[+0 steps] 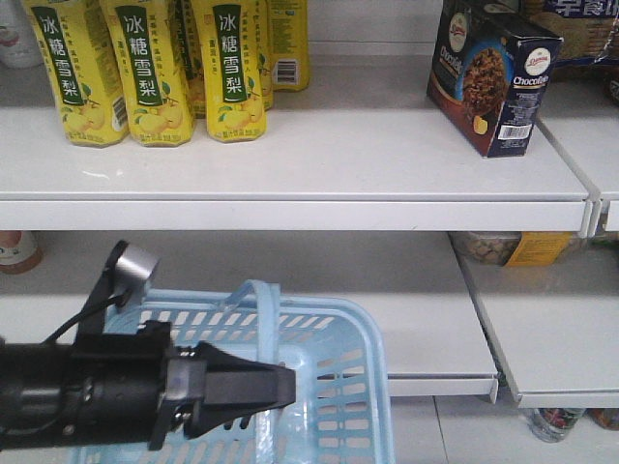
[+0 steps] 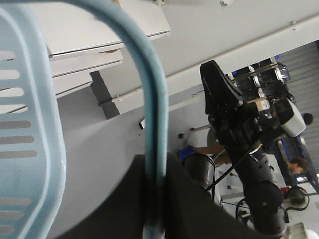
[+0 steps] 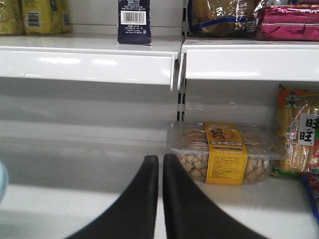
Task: Left arm holds basket, right arm returns cookies
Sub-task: 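Swing the left gripper with the basket away from the shelf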
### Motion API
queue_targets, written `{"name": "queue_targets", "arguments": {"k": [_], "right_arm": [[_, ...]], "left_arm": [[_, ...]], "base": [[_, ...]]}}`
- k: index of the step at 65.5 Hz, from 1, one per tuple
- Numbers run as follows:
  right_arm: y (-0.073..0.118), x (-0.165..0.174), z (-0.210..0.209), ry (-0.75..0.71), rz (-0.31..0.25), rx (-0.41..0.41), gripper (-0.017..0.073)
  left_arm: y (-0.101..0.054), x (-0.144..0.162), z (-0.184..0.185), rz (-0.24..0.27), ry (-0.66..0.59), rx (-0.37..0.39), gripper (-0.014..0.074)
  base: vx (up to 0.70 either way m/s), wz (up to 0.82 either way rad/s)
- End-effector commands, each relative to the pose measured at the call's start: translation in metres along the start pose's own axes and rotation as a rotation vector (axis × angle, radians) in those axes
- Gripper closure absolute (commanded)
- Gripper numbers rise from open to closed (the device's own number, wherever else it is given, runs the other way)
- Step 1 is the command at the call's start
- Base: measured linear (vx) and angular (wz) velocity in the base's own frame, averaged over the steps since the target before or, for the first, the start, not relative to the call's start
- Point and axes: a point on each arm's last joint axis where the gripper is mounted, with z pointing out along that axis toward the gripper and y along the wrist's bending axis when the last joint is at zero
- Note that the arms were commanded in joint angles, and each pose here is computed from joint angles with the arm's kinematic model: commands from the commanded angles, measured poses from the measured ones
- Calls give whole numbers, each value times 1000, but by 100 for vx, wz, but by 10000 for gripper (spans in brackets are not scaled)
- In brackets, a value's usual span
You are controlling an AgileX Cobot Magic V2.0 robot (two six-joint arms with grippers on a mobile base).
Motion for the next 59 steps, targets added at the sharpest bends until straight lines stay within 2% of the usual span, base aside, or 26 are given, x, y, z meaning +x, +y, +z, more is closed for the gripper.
{"name": "queue_targets", "arguments": {"k": [1,7,11,14,18,26,30,36,41,42,48,59], "right_arm": [[-1,-16,-1,-91,-8,13,570],[-1,-16,-1,-91,-8,13,570],[-1,-16,-1,-91,-8,13,570],[-1,-16,-1,-91,-8,13,570],[-1,-16,-1,-91,-8,13,570],[-1,-16,-1,-91,-8,13,570],[-1,-16,-1,-91,-8,13,570],[-1,-16,-1,-91,-8,13,570],[-1,-16,-1,-91,-8,13,570],[-1,-16,-1,-91,-8,13,570],[-1,-16,-1,-91,-8,13,570],[-1,-16,-1,-91,-8,13,570]], "left_arm": [[-13,11,-19,14,-108,34,596],[0,27,-34,69,-172,-77,596],[8,37,-43,132,-199,-156,596],[13,45,-52,220,-223,-224,596],[17,55,-66,378,-254,-307,596],[30,70,-86,611,-324,-456,596],[36,75,-96,642,-409,-509,596],[48,81,-107,643,-532,-562,596],[57,85,-114,689,-628,-602,596],[58,86,-116,713,-652,-611,596],[69,91,-121,809,-702,-684,596],[77,96,-133,861,-745,-865,596]], "base": [[0,0],[0,0],[0,0],[0,0],[0,0],[0,0],[0,0],[0,0],[0,0],[0,0],[0,0],[0,0]]}}
